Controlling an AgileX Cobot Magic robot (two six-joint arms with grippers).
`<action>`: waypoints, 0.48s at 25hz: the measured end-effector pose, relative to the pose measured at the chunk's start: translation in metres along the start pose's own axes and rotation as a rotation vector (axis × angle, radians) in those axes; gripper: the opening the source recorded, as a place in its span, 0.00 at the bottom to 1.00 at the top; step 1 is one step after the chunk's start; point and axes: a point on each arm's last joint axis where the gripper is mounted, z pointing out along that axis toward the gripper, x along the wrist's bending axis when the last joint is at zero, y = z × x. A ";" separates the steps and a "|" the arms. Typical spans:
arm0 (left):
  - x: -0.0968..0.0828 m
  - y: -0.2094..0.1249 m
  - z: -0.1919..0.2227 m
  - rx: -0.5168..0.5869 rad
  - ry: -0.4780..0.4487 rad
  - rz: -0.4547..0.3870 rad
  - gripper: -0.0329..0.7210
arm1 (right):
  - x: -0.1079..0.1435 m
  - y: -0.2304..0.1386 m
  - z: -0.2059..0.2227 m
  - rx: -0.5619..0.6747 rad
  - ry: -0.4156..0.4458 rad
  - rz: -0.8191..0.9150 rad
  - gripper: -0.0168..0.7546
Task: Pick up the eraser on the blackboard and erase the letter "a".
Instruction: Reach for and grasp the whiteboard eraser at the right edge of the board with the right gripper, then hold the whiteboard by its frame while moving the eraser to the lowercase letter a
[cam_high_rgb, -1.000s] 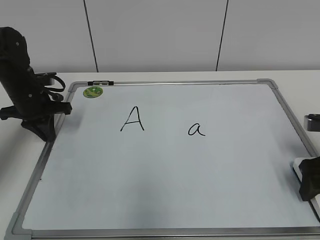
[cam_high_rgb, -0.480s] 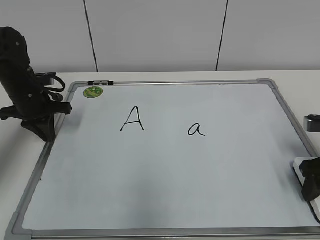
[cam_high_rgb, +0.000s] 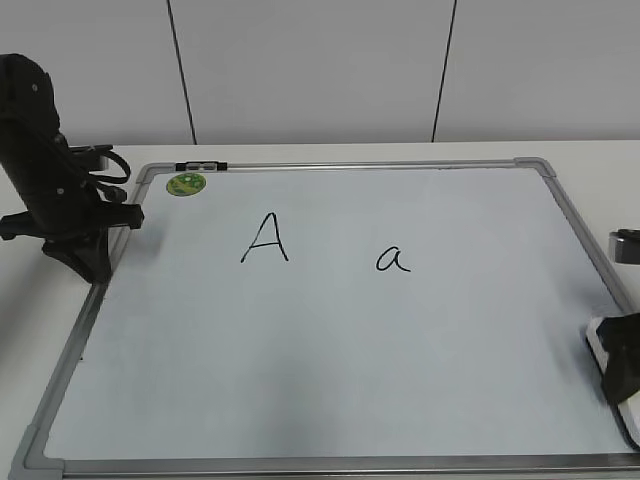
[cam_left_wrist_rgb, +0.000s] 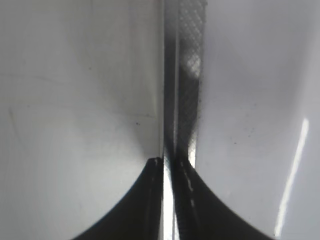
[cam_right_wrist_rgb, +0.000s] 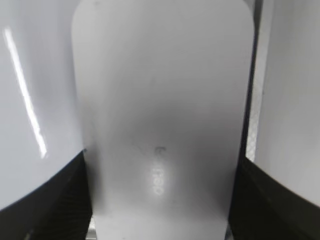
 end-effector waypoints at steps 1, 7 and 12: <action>0.000 0.000 0.000 0.000 0.000 0.000 0.12 | 0.001 0.000 -0.001 0.012 0.009 0.010 0.70; 0.000 0.000 0.000 0.000 -0.001 -0.001 0.12 | 0.009 0.012 -0.027 0.090 0.073 0.028 0.70; 0.000 0.000 0.000 0.000 -0.004 -0.003 0.12 | 0.038 0.034 -0.045 0.086 0.081 -0.067 0.70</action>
